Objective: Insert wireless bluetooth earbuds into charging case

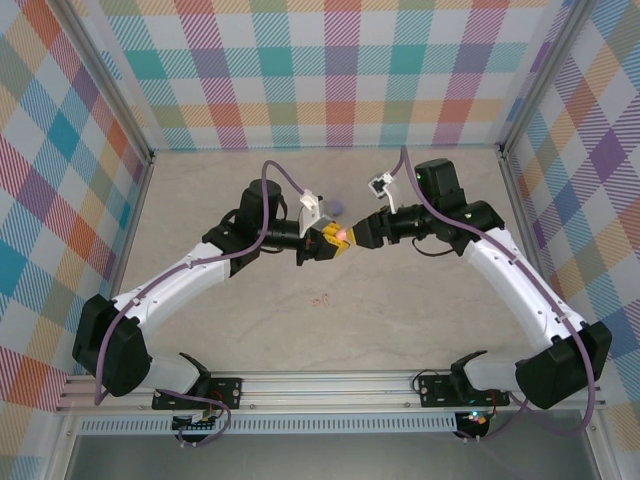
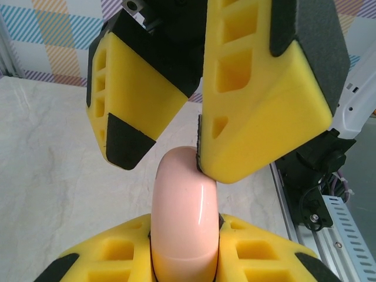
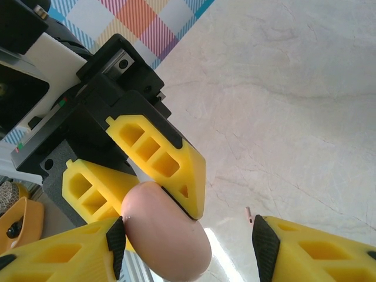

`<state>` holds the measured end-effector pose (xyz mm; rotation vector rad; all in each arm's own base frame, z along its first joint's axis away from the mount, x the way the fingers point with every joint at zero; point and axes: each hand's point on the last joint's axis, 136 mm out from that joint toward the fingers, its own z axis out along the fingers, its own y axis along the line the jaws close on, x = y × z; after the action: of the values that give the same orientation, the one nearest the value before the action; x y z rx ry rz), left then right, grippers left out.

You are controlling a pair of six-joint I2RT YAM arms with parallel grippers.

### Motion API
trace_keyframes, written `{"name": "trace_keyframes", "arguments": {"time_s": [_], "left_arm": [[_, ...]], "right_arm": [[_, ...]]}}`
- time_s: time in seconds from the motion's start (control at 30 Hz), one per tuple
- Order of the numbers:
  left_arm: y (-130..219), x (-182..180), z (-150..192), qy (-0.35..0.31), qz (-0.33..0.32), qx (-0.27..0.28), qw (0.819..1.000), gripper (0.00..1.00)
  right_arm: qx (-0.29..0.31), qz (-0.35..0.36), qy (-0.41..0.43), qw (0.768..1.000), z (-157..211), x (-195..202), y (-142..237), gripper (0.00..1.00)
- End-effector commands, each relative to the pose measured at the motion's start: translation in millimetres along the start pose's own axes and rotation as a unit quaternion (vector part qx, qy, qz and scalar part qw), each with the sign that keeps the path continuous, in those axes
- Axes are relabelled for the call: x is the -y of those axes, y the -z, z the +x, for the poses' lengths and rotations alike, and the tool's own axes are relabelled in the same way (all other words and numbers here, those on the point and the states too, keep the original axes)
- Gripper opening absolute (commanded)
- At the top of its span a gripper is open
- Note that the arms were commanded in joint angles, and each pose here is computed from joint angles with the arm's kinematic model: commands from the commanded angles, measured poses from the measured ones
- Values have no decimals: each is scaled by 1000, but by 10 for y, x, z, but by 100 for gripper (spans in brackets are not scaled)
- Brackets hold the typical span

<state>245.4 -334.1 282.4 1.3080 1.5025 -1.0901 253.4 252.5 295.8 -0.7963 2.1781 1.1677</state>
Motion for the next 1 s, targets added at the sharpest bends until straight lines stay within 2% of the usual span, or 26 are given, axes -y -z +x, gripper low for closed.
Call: {"name": "trace_keyframes", "arguments": {"time_s": [0.0,0.13,0.97], "left_arm": [[91,221,-311,-47,29,31,998,6],[97,226,-312,-45,29,30,998,5],[153,340,-406,-53,47,42,997,4]], "right_arm": [[4,32,11,999,-72,87,16,61],[5,53,7,999,-77,156,25,61],[-15,37,-6,999,-15,172,-58,63]]}}
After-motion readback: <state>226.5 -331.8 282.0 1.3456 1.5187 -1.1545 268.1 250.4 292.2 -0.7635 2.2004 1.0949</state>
